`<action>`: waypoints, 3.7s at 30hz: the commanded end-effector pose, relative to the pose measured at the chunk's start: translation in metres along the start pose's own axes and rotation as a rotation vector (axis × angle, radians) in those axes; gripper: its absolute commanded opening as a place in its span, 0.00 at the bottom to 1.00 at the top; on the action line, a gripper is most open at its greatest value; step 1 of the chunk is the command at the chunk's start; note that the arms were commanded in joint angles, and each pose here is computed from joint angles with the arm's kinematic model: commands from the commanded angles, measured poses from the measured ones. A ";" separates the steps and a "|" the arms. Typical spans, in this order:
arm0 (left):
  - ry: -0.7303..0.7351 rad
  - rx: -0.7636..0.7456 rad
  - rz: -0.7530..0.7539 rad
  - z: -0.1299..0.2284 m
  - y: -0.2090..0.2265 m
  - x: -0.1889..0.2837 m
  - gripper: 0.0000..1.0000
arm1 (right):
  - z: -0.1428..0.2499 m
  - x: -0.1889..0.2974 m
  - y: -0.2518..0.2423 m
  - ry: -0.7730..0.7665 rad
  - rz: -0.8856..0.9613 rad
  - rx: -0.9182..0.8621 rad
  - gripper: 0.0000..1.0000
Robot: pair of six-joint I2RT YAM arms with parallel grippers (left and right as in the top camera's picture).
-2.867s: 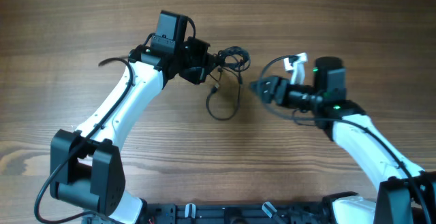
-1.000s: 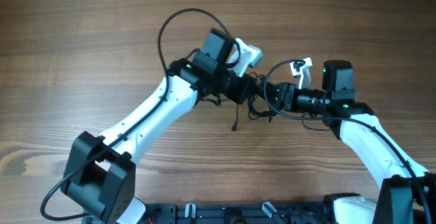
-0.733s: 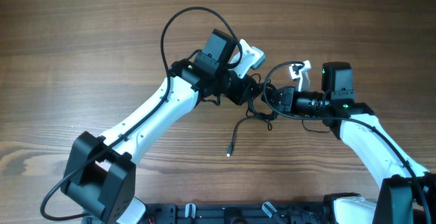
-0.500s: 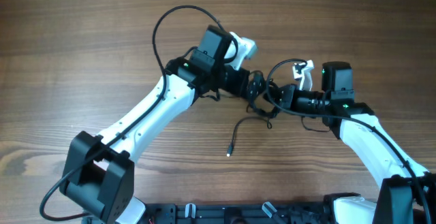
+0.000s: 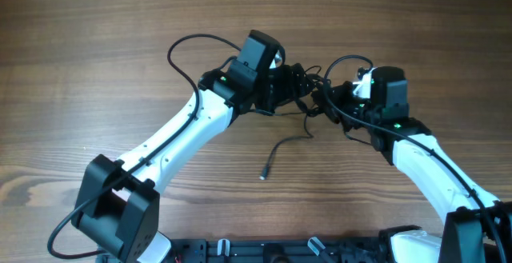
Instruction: Untangle cables
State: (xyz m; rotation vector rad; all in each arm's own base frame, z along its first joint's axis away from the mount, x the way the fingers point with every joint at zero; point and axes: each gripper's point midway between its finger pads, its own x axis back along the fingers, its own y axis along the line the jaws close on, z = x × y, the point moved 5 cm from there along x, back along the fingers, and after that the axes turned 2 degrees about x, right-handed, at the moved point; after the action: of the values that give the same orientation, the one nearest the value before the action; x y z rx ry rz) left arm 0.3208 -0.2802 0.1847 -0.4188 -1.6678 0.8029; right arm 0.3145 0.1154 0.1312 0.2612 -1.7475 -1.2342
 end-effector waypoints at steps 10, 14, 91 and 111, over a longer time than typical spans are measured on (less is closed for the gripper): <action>-0.150 0.292 -0.079 -0.007 0.006 0.000 0.17 | 0.010 -0.011 0.024 -0.062 -0.050 -0.182 0.04; -0.207 0.250 -0.111 -0.014 0.010 0.002 0.04 | 0.007 -0.011 0.020 -0.087 -0.024 -0.093 0.09; -0.172 0.102 -0.175 -0.046 0.048 0.012 0.70 | -0.014 0.010 -0.004 -0.040 -0.004 0.194 0.04; 0.048 0.218 0.047 -0.010 0.003 -0.004 0.68 | -0.005 0.010 -0.004 0.028 -0.021 -0.082 0.04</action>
State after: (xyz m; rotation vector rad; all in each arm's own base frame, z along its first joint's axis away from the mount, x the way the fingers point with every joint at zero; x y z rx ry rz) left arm 0.3341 -0.2721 0.1854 -0.4173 -1.5001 0.9706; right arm 0.3169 0.0958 0.1256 0.1659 -1.7555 -1.2596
